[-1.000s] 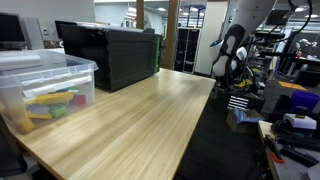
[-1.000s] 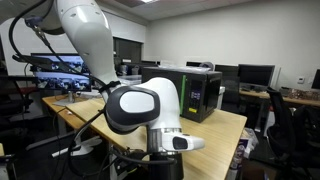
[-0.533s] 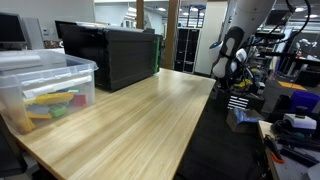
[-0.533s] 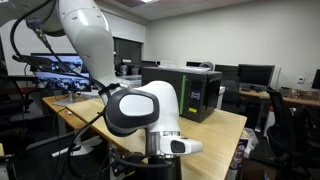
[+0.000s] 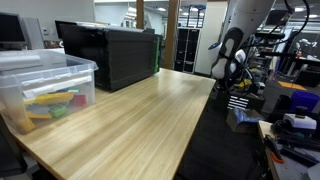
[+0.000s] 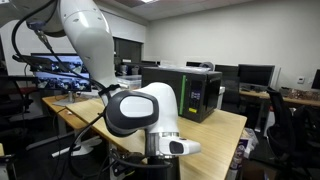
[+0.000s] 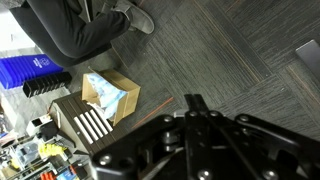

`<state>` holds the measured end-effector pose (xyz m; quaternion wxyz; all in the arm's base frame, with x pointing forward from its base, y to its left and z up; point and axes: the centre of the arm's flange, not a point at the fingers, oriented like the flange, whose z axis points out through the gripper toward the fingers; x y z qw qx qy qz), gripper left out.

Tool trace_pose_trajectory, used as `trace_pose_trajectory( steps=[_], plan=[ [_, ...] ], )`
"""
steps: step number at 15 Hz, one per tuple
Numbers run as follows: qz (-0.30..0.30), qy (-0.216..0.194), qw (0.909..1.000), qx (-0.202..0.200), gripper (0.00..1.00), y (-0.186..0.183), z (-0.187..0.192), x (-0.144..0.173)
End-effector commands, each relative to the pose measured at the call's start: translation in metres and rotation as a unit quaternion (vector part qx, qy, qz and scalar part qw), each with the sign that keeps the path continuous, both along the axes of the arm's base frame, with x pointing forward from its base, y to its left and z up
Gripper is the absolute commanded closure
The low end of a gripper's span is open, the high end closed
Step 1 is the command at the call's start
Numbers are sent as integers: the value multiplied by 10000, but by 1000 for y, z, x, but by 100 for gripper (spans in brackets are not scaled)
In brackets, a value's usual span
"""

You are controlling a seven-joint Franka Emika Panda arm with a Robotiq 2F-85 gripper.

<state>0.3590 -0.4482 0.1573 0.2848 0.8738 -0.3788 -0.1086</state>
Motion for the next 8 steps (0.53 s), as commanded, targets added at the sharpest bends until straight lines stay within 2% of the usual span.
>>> trace_pose_trajectory(
  steps=[1, 8],
  plan=[
    [-75, 33, 9999, -59, 98, 4, -5, -1],
    [-152, -32, 9998, -96, 98, 0, -12, 5]
  ],
)
